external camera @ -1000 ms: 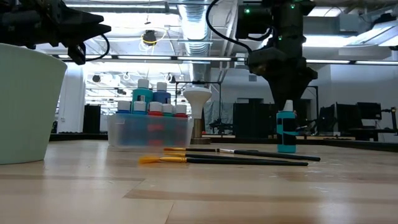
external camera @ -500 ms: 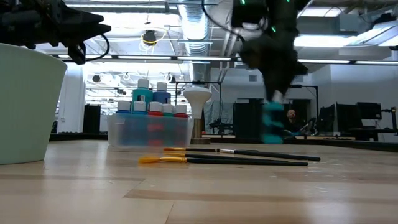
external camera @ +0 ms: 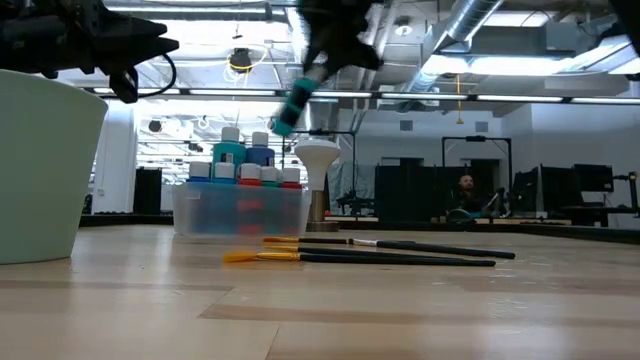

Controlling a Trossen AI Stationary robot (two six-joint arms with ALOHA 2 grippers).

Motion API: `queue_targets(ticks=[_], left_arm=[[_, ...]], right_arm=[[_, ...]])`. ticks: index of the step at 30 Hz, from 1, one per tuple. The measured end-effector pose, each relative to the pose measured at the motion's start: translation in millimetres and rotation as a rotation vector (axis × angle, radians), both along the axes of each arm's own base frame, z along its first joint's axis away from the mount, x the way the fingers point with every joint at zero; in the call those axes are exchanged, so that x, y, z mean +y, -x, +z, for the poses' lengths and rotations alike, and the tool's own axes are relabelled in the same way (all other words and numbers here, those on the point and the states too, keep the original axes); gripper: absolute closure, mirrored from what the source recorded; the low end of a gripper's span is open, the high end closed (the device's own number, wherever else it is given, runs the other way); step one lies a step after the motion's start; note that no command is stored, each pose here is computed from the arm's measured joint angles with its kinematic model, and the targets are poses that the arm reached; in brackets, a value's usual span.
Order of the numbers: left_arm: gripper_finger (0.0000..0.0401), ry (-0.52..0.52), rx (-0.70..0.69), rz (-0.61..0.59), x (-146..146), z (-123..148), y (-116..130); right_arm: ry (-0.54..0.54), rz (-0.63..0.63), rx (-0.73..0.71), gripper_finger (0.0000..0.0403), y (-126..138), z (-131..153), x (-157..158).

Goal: Pick & Place Paint Supplies
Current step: Put the small light blue bottle into the white bin

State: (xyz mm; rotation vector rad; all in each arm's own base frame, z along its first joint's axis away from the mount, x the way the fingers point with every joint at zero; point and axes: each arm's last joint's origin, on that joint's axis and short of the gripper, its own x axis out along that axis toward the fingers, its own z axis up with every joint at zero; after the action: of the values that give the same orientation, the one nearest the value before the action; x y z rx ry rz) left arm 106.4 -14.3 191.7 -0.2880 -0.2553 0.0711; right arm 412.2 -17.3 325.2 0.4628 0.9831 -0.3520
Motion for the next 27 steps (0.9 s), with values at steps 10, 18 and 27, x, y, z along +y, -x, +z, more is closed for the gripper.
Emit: queue_targets(ticks=[10, 18, 27], left_arm=[[0.04, -0.006, 0.027, 0.0, -0.7, -2.4, -3.1], [0.04, -0.01, 0.043, 0.0, -0.9, -3.9, -4.3], [0.04, -0.011, 0.051, 0.0, -1.1, -4.7, -5.0]], right_arm=[[0.075, 0.105, -0.069, 0.0294, -71.4, -17.0, -2.0], [0.086, 0.113, -0.019, 0.0294, -90.6, -56.8, -6.8], [0.121, 0.099, 0.028, 0.0294, -93.3, -70.3, -12.9]])
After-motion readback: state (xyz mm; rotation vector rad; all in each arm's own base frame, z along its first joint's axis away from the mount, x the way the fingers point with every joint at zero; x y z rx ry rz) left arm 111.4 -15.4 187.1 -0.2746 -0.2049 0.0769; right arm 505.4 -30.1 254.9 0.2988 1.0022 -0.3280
